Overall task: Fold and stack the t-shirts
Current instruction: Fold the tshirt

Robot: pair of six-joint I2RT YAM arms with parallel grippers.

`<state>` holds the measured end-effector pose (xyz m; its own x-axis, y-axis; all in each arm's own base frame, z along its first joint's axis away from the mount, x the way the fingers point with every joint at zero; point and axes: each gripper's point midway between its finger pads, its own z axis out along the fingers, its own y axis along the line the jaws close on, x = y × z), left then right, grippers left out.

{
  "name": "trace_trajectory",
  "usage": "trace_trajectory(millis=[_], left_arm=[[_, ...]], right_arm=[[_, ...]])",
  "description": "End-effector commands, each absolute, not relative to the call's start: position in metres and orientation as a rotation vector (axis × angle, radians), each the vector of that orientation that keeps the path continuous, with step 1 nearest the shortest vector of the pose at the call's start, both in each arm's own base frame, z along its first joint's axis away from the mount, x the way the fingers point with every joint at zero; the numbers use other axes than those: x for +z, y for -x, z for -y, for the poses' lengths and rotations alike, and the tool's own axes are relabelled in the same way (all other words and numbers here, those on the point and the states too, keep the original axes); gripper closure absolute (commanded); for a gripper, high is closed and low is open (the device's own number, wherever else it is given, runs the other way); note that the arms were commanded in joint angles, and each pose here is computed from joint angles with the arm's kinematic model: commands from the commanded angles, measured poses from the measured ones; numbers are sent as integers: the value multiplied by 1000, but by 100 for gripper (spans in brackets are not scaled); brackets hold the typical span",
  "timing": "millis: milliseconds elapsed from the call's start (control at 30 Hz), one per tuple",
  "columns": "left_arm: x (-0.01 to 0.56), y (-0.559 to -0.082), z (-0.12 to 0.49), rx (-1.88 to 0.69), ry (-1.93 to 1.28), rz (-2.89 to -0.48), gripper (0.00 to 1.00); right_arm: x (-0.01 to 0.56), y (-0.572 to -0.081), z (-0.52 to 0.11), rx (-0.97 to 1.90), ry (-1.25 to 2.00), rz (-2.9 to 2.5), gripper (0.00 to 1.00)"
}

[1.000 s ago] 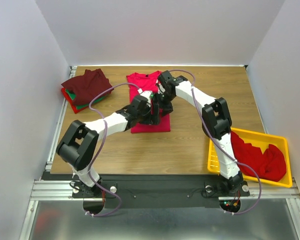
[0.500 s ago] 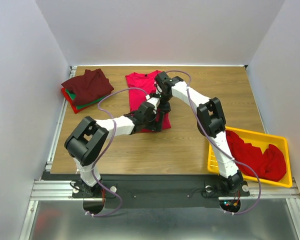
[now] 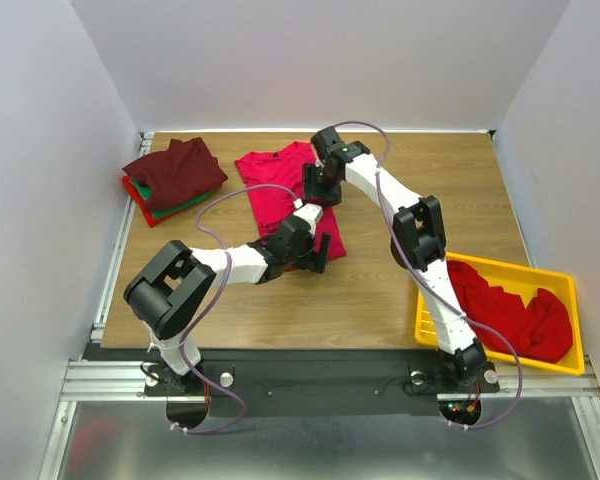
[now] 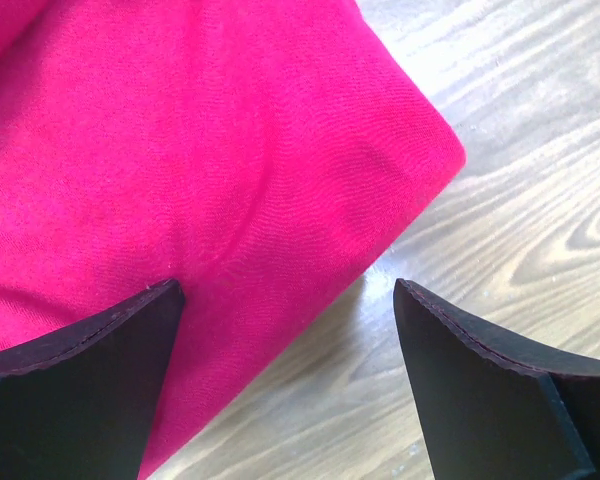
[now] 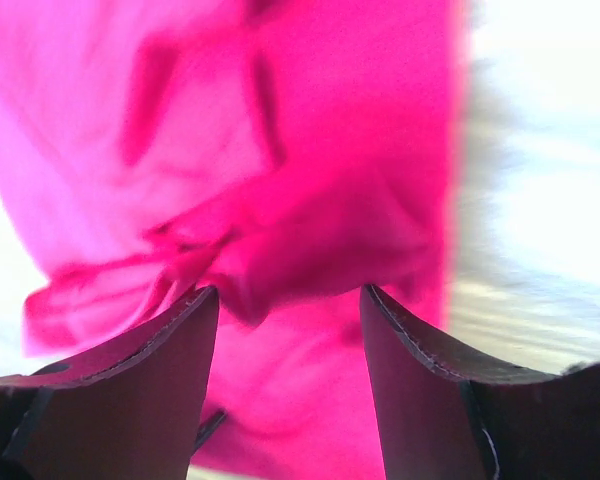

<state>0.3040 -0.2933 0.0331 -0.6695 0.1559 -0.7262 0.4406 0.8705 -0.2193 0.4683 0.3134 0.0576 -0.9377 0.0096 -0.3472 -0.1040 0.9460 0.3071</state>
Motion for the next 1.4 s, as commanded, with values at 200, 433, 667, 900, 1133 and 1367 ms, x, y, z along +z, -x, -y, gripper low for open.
trace_trajectory(millis=[200, 433, 667, 900, 1133, 1367], left_arm=[[-26, -226, 252, -405, -512, -2635, 2], [33, -254, 254, -353, -383, -2535, 1], [91, -289, 260, -363, -280, -2465, 1], [97, -310, 245, -491, -166, -2452, 1], [81, -319, 242, -508, -169, -2470, 1], [66, -337, 232, -518, -103, -2485, 1]], right_arm=[[135, -513, -280, 501, -59, -2534, 36], [135, -476, -276, 551, 19, -2603, 36], [125, -399, -282, 619, 184, -2721, 37], [108, -333, -303, 846, 339, -2802, 38], [80, -300, -324, 910, 421, -2879, 39], [49, -299, -316, 803, 367, -2938, 41]])
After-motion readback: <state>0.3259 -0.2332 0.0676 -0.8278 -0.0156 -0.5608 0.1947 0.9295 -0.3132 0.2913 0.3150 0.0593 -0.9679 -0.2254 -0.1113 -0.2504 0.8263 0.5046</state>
